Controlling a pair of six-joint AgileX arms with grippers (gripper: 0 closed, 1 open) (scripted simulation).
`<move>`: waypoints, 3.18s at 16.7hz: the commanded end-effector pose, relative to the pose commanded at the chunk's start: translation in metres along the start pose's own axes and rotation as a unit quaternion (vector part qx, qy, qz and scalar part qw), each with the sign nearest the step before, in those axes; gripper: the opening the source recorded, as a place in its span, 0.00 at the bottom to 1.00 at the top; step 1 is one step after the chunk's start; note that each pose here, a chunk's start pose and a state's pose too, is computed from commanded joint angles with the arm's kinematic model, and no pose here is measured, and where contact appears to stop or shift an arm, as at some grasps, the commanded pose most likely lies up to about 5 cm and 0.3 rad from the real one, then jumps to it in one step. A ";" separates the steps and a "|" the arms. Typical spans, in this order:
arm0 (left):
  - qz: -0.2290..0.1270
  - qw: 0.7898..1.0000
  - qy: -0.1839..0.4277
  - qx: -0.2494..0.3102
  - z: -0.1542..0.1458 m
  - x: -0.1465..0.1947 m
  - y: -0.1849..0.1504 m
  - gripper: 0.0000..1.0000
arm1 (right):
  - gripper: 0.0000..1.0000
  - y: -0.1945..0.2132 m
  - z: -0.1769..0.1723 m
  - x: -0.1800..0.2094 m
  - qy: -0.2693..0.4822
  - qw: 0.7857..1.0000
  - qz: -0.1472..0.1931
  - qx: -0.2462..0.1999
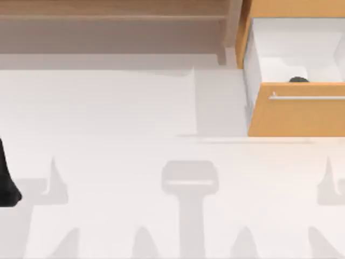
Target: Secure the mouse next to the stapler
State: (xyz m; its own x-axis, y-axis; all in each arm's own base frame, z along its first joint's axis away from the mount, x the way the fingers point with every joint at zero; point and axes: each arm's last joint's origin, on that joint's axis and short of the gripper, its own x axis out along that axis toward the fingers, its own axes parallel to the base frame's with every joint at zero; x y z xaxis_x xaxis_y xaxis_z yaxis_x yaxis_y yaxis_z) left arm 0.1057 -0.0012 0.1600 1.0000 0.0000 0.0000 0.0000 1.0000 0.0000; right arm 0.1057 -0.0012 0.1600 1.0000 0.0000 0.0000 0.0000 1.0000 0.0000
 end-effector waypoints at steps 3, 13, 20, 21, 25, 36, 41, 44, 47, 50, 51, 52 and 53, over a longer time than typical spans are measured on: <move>0.000 1.000 0.000 0.000 0.000 0.000 0.000 1.00 | 1.00 0.000 0.001 0.000 0.004 1.000 -0.002 0.000; 0.000 1.000 0.000 0.000 0.000 0.000 0.000 1.00 | 1.00 -0.005 0.088 0.049 0.227 0.973 -0.046 0.013; 0.000 1.000 0.000 0.000 0.000 0.000 0.000 1.00 | 1.00 0.014 0.123 0.181 0.446 0.894 -0.017 0.026; 0.000 1.000 0.000 0.000 0.000 0.000 0.000 1.00 | 1.00 0.020 0.124 0.202 0.468 0.883 -0.012 0.025; 0.000 1.000 0.000 0.000 0.000 0.000 0.000 1.00 | 1.00 0.044 0.105 0.279 0.545 0.838 0.000 0.016; 0.000 1.000 0.000 0.000 0.000 0.000 0.000 1.00 | 1.00 0.072 0.007 0.374 0.669 0.744 0.000 0.002; 0.000 1.000 0.000 0.000 0.000 0.000 0.000 1.00 | 1.00 0.072 0.005 0.376 0.670 0.742 0.000 0.002; 0.000 1.000 0.000 0.000 0.000 0.000 0.000 1.00 | 1.00 0.072 0.005 0.376 0.670 0.743 0.000 0.002; 0.000 1.000 0.000 0.000 0.000 0.000 0.000 1.00 | 1.00 0.072 0.001 0.375 0.670 0.742 0.000 0.002; 0.000 1.000 0.000 0.000 0.000 0.000 0.000 1.00 | 1.00 0.072 -0.002 0.375 0.670 0.742 0.000 0.002; 0.000 1.000 0.000 0.000 0.000 0.000 0.000 1.00 | 1.00 0.072 -0.003 0.374 0.670 0.742 0.000 0.002; 0.000 1.000 0.000 0.000 0.000 0.000 0.000 1.00 | 1.00 0.072 -0.004 0.374 0.670 0.743 0.000 0.002; 0.000 1.000 0.000 0.000 0.000 0.000 0.000 1.00 | 1.00 0.072 -0.005 0.374 0.670 0.743 0.000 0.002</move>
State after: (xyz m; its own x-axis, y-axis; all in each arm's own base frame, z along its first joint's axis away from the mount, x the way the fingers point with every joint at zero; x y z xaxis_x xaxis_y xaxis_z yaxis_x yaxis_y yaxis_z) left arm 0.1057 -0.0012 0.1600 1.0000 0.0000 0.0000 0.0000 1.0000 0.0000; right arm 0.4801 0.0710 0.1546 0.1031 0.0034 -0.9947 0.0027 1.0000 0.0037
